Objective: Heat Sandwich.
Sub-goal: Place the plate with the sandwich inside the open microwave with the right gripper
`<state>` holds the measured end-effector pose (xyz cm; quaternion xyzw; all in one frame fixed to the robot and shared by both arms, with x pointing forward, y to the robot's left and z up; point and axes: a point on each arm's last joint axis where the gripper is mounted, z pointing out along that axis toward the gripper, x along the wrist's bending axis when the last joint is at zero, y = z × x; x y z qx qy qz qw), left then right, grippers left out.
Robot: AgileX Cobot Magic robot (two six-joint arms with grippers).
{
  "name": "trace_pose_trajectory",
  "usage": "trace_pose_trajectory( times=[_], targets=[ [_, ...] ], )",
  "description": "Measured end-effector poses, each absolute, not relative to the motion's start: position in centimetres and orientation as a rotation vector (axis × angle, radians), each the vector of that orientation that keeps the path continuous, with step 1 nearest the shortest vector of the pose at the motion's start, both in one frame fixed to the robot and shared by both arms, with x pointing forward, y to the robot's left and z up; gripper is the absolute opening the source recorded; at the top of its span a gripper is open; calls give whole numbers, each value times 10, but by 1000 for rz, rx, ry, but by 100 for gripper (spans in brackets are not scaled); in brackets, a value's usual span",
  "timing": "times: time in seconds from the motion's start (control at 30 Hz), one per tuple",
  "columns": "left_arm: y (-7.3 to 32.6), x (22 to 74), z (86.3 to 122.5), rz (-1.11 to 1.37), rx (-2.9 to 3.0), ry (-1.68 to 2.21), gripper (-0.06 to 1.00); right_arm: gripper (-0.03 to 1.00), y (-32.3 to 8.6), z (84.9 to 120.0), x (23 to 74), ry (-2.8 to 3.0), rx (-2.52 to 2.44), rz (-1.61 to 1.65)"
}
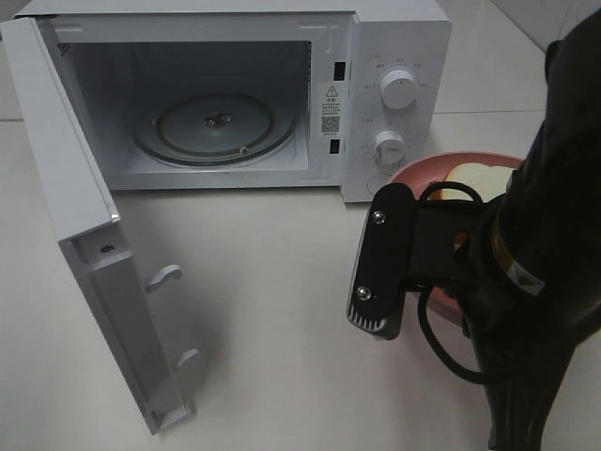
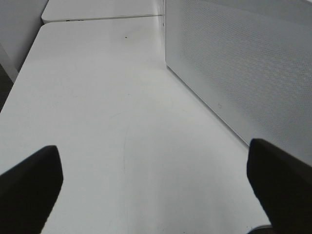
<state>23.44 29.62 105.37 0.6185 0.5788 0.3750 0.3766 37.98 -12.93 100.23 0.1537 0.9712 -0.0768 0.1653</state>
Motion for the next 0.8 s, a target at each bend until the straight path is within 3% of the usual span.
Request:
trace_pose_trajectory(
  times=[0.8],
  targets=[
    [296, 234, 1054, 959, 1582, 1480, 97, 4, -119, 1002, 383, 2799, -183, -155]
  ],
)
